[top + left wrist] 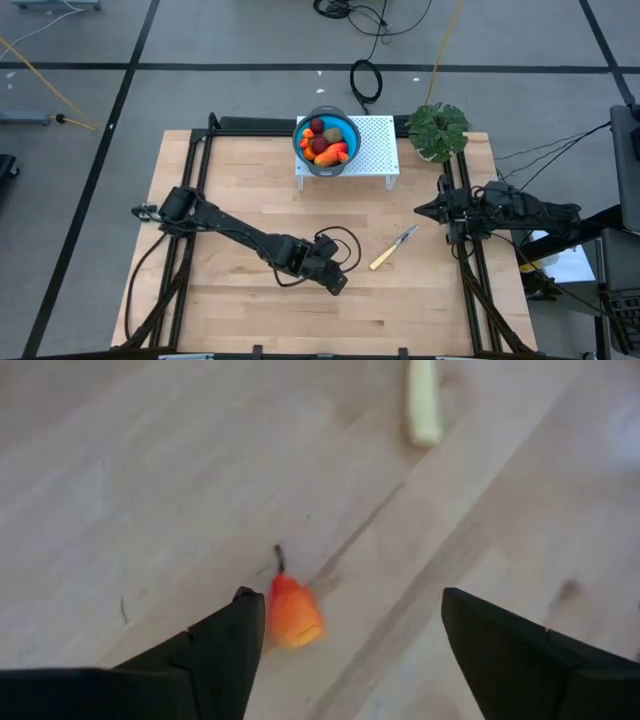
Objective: Pick & Place Fruit
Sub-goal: Put the pear into the blue strainer bowl on the shelf
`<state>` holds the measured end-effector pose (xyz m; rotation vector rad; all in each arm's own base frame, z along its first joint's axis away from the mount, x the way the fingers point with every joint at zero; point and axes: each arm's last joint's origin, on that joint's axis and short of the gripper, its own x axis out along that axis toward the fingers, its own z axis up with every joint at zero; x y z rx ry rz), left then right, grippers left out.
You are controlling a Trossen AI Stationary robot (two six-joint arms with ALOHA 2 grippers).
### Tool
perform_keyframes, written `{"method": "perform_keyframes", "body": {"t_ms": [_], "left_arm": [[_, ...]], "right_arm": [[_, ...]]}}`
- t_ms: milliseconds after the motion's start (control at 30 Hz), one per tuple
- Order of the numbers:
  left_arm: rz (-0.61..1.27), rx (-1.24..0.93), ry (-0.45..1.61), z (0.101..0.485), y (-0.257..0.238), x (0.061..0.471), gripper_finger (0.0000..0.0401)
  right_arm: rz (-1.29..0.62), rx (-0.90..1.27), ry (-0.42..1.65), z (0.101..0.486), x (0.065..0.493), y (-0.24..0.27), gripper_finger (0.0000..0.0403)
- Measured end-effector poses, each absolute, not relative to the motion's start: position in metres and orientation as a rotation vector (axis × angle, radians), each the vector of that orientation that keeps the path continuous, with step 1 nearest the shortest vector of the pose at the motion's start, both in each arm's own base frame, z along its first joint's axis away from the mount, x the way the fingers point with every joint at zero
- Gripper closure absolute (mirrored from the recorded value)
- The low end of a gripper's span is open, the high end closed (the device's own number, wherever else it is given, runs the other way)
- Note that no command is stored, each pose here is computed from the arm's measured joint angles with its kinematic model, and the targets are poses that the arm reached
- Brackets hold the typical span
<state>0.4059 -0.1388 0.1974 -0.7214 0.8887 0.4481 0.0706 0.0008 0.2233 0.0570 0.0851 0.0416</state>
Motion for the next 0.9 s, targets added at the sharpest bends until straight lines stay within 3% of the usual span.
{"method": "perform_keyframes", "body": {"t_ms": [900], "left_arm": [[0.491,-0.717,1.086,0.143,-0.130,0.415,0.0096]], "right_arm": [[0.041,0.043,0.090,0.223,0.070,0.001,0.0403]]}}
